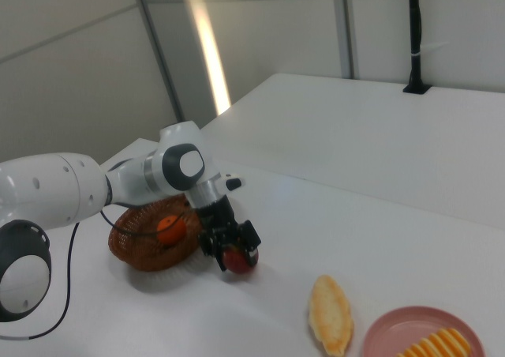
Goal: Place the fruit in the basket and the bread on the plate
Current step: 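Carry the apple into the basket beside the orange and release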
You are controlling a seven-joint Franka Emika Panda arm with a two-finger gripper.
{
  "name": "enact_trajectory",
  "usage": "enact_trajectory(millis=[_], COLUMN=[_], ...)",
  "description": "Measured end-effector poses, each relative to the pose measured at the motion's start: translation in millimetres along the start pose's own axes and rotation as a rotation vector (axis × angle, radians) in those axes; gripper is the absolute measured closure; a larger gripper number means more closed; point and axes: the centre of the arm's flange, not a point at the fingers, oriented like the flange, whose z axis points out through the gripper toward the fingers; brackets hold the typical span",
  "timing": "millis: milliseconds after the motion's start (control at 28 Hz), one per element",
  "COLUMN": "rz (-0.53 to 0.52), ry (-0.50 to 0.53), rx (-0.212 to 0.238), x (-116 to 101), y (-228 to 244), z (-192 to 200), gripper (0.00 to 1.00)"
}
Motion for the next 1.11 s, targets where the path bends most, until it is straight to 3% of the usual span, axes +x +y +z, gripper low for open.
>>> enact_trajectory(millis=[143,321,571,750,1000,1107], rz=[0.027,0.032,-0.077,-0.113,-0.115,-0.121], ry=[0.054,0.165,0.262,0.347,0.447,0.488], rx=[0.046,0.099,0.148,0.181,0.153,0.164], x=[0.3,-12.9,-27.1,-19.6,9.1,17.5], y=[5.4,3.9,-62.7,-116.0,-168.1,-173.9], z=[-33.1,-104.7,-154.4,-153.3,-109.4,-98.7], gripper=[0.11,0.11,0.11,0.11,0.11,0.11])
